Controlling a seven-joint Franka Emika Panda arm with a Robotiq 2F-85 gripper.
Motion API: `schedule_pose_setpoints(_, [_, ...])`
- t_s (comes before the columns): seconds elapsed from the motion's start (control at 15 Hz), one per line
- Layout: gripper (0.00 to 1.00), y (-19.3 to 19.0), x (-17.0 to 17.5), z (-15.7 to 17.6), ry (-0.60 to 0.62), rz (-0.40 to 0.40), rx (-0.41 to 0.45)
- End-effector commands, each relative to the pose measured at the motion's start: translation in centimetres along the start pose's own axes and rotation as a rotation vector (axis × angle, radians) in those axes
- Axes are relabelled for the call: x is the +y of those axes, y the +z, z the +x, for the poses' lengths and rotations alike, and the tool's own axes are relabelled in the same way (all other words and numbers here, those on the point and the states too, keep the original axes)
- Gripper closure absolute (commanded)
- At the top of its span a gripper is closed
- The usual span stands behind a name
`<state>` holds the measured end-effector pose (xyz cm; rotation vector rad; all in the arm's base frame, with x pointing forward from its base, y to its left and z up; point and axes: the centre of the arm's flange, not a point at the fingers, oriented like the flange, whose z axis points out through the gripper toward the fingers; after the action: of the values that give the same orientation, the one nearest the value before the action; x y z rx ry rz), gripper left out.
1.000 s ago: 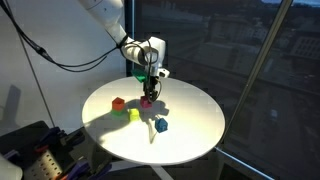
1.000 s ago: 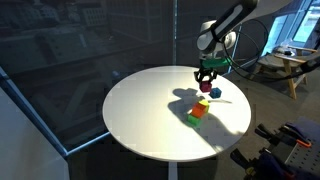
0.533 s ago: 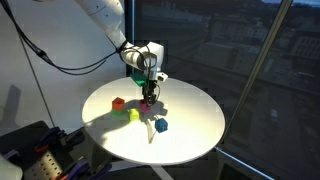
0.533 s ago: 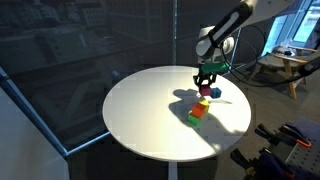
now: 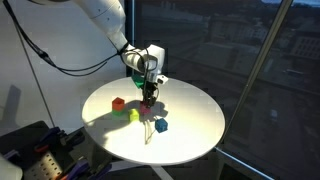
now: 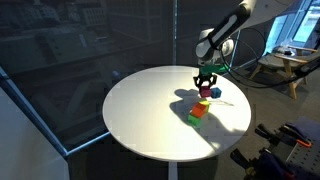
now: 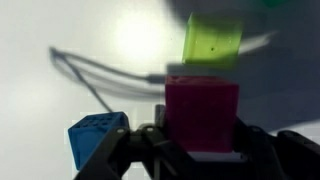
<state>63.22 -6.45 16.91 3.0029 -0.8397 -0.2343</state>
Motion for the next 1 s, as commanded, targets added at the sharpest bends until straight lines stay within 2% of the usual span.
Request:
schedule_pose_setpoints(0.0, [0.71, -0.9, -0.1, 1.0, 0.063, 0.019, 0.006])
schedule_pose_setpoints(0.93, [0.71, 0.3, -0.5, 2.0, 0.080, 0.003, 0.000])
